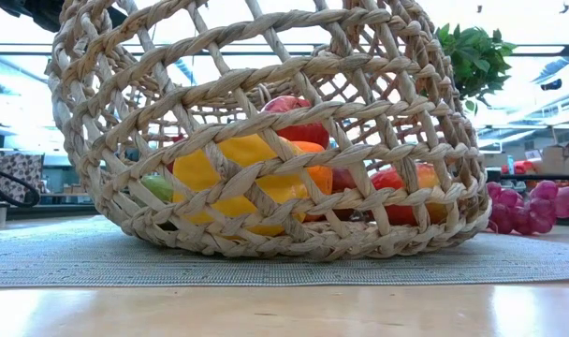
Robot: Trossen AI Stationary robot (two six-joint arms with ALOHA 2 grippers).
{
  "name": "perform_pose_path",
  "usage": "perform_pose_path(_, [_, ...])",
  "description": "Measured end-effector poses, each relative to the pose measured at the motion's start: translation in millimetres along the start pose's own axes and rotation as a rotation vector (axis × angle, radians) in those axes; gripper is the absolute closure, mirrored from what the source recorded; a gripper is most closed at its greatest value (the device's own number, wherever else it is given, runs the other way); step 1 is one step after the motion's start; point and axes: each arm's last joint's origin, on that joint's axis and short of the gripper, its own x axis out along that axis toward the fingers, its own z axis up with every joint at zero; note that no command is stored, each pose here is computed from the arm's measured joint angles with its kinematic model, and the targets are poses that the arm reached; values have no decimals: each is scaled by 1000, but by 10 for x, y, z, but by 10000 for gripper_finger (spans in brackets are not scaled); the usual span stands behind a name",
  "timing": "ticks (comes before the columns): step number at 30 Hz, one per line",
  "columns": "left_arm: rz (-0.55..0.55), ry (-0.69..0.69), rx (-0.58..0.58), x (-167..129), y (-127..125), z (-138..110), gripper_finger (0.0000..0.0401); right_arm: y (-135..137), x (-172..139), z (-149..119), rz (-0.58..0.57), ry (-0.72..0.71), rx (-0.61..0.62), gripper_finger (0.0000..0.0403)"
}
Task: Build produce basket
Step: Put the red apple into the basket
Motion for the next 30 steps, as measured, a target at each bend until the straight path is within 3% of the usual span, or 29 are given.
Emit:
perform_pose_path(3, [0, 0, 0, 0, 0, 0, 353, 46, 115, -7, 130, -62, -6, 60])
perform_pose_path(6, [0, 0, 0, 0, 0, 0, 353, 70, 235, -54, 177, -93, -34, 60])
perform_pose_path(15, [0, 1, 0, 1, 0, 0, 353, -102, 557, -373, 83, 11, -42, 59])
perform_pose_path(24, [0, 0, 0, 1, 0, -1, 353, -321, 943, -407, 37, 291, -64, 60])
perform_pose_path(30, [0, 0, 0, 0, 0, -1, 353, -408, 1270, -511, 36, 586, -50, 60])
